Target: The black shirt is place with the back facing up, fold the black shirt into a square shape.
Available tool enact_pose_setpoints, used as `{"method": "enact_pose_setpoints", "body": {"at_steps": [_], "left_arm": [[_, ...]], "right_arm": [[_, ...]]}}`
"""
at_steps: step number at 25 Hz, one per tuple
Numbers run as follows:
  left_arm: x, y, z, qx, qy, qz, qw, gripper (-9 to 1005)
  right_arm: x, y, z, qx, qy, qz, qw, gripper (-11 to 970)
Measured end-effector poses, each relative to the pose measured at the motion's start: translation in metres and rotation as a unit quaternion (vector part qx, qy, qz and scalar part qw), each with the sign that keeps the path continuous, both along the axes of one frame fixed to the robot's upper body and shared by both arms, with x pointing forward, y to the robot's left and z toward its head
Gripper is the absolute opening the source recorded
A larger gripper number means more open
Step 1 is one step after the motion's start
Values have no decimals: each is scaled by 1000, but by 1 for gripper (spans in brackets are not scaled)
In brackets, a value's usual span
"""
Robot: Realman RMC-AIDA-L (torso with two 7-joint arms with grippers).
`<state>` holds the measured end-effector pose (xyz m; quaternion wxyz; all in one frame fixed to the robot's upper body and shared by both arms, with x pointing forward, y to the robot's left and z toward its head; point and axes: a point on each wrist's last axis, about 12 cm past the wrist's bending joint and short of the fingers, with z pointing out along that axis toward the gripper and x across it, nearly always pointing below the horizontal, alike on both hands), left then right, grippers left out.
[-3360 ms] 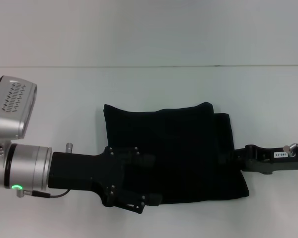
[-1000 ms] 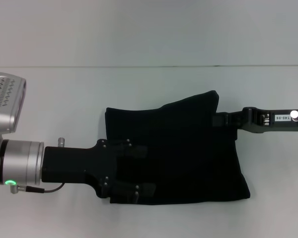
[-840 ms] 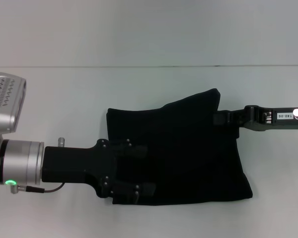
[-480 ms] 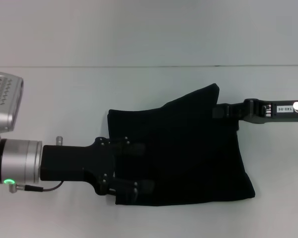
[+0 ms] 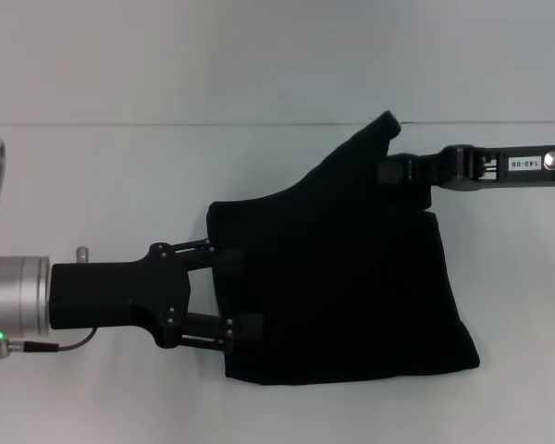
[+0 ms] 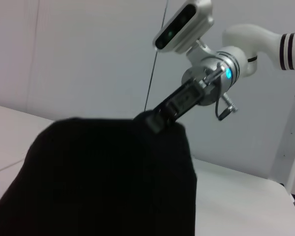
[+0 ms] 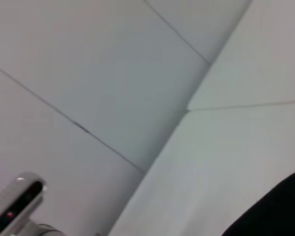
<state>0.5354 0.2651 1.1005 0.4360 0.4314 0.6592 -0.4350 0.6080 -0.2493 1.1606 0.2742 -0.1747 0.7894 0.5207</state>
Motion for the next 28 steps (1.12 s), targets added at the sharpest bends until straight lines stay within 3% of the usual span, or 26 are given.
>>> {"method": "enact_pose_setpoints", "body": {"at_steps": [9,17,24,27,28], "left_arm": [[0,1,0,-1,6,3,1000,936],[0,-2,-3,0,10,4,1000,936],[0,-2,-3,0,14,9,1000,936],[4,-1,-5,6,21,29,999,936],[7,-1,-5,8,26,40,999,936]], "right_arm": [[-14,-22,-16,-4,20,-26,999,36],[-35,-45,-59,-45,75,-81,993,36],[-54,-56,-86,-65,91,-87,990,52],[-59,-66,-93,-74,96,-109,987,262],[-61,-70,-95,-77,99,-118,985,285]]}}
